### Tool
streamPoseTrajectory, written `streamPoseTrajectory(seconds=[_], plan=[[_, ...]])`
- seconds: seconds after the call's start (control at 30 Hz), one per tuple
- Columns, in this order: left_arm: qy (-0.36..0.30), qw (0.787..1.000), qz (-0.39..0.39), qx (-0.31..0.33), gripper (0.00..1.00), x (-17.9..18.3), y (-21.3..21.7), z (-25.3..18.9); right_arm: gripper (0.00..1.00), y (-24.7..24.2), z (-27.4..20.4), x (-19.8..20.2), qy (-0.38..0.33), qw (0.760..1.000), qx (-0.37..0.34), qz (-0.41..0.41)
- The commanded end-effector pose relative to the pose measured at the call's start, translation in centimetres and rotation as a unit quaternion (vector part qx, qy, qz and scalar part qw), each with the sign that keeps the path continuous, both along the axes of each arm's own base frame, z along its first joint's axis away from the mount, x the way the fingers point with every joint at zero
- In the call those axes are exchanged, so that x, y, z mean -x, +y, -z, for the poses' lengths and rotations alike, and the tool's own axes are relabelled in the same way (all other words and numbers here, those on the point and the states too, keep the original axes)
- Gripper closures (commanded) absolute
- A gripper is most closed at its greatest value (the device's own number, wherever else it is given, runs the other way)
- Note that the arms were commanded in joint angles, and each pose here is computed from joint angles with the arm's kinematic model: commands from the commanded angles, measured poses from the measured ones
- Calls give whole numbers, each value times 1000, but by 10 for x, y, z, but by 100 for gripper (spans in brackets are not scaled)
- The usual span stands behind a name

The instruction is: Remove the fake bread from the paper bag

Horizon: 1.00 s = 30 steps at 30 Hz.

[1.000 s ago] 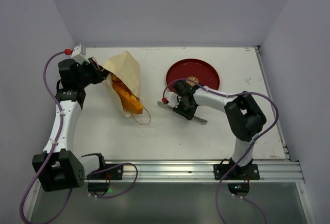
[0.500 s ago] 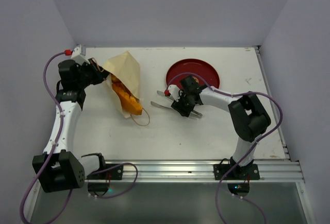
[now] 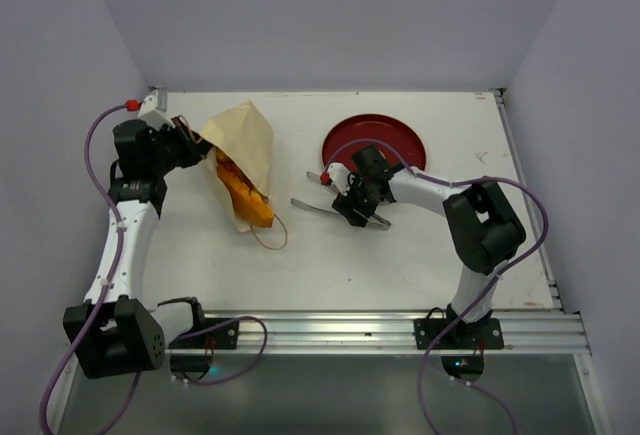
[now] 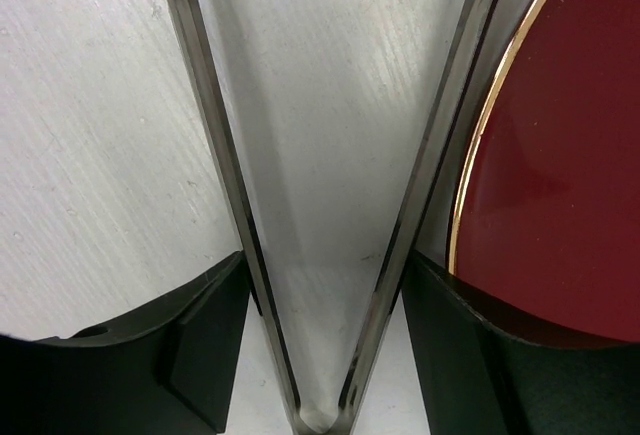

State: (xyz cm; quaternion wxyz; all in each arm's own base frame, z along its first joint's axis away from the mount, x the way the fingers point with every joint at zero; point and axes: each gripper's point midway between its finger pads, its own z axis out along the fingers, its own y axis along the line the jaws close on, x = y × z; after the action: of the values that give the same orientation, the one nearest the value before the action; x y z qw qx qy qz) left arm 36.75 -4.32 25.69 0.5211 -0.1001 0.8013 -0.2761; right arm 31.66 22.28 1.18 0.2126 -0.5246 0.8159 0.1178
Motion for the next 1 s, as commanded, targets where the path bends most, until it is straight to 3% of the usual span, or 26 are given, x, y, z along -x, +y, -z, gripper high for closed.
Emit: streamPoseTrajectory(seconds=[0.0, 0.07, 0.3, 0.37, 0.63, 0.9, 0.97], plan=[[-7, 1000, -5, 3, 100, 4, 4, -2, 37, -30, 50, 38, 78, 994, 70, -18], [-6, 1000, -5, 3, 100, 5, 3, -1, 41, -30, 48, 38, 79, 994, 69, -18], [-6, 1000, -7, 2, 100, 6, 4, -1, 92, -28, 33, 39, 77, 995, 52, -21], [-5, 1000, -7, 2, 100, 6, 4, -1, 100, -25, 15, 39, 65, 997, 34, -22], [-5, 1000, -13, 11, 100, -1, 5, -4, 100, -24, -79, 48, 30, 999, -41, 16], [8, 1000, 4, 19, 100, -12, -16, -1, 100, -11, -169, 95, 26, 987, -155, -37], [6, 1000, 11, 19, 100, -14, -25, -4, 94, -10, -184, 98, 17, 985, -168, -45]])
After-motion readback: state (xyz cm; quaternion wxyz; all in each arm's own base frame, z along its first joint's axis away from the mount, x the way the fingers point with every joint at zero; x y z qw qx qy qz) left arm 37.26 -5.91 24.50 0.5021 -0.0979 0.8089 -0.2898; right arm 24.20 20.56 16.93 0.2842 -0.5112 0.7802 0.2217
